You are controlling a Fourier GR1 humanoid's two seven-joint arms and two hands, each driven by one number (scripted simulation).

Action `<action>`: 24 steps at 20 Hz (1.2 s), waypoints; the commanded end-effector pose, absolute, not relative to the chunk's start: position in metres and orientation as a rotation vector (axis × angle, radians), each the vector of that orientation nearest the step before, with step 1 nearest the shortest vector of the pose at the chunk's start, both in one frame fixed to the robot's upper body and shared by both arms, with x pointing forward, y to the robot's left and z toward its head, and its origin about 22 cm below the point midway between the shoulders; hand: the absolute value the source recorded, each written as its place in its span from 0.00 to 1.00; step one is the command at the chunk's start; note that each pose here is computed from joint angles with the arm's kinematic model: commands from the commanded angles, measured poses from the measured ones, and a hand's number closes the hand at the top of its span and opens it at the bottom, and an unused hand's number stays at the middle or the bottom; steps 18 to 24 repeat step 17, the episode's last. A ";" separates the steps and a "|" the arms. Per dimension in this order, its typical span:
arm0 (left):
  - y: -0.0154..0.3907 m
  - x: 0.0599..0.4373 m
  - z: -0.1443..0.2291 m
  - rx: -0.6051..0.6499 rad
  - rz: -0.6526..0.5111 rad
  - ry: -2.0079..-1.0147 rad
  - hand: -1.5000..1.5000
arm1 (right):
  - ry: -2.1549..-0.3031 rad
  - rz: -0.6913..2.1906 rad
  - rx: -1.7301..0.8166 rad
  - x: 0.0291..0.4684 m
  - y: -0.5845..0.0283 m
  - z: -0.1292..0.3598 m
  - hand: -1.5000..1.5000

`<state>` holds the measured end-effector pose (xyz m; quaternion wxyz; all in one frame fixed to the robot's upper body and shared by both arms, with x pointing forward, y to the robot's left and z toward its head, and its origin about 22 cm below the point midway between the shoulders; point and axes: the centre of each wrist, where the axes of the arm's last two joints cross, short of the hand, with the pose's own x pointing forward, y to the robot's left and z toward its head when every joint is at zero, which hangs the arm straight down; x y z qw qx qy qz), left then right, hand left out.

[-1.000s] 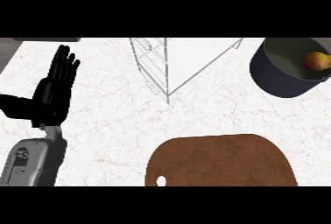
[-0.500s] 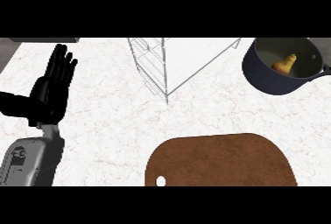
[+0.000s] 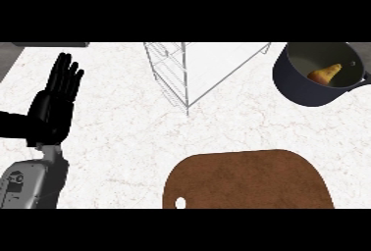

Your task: Pick the pear from the cutting board and place it in the pot

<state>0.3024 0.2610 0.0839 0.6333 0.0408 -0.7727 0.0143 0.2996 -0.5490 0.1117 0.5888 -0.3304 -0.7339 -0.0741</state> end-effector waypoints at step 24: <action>0.267 0.308 0.079 0.082 0.032 -1.780 0.50 | -1.753 -0.285 -0.819 0.183 -0.631 0.146 0.00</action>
